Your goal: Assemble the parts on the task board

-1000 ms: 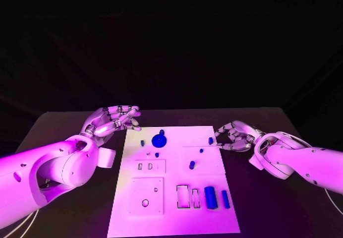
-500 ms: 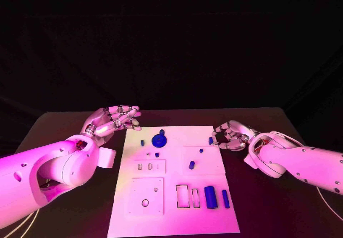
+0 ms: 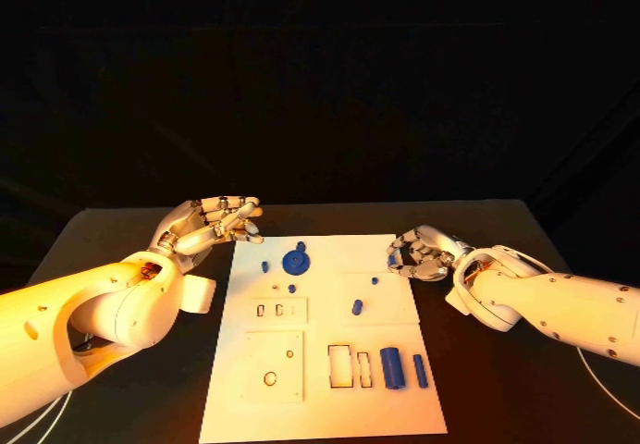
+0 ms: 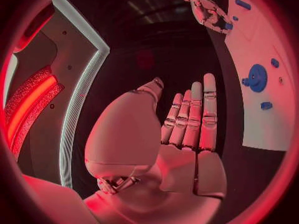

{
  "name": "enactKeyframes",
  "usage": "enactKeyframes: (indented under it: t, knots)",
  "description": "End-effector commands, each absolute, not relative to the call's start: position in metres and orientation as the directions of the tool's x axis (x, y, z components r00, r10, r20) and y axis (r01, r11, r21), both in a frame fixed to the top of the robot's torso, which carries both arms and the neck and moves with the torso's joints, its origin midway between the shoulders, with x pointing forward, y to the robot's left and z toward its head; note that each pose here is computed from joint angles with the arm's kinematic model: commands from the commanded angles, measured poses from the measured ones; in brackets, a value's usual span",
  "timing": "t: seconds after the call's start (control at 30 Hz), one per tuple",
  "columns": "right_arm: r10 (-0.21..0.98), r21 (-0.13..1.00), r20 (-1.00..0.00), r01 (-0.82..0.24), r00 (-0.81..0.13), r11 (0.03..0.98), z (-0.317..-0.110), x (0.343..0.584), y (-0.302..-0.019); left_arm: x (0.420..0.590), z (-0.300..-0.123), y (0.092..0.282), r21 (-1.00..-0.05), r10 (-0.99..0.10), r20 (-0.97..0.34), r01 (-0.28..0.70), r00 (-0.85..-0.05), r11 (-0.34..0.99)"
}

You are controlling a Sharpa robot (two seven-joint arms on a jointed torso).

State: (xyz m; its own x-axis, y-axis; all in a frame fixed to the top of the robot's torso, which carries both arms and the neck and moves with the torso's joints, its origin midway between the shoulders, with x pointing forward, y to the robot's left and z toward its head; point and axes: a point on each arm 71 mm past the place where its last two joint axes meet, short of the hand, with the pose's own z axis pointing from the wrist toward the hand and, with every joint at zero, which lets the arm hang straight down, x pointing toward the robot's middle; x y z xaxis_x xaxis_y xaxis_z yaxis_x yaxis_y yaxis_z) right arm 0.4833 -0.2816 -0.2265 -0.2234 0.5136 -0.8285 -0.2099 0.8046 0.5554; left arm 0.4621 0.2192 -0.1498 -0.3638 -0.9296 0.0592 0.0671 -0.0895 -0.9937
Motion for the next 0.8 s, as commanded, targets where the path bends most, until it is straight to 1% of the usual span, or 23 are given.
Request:
enactKeyframes:
  t: [0.03,0.8]
  knots:
    - [0.509,0.553,-0.830,-0.220,-0.228,0.804,-0.2279,0.4827,-0.2790,0.4612,-0.1484,0.2159,-0.992,-0.920,0.063,0.075,-0.386,-0.100]
    - [0.512,0.555,-0.830,-0.221,-0.224,0.802,-0.2286,0.4821,-0.2762,0.4613,-0.1483,0.2171,-0.992,-0.922,0.062,0.075,-0.382,-0.098]
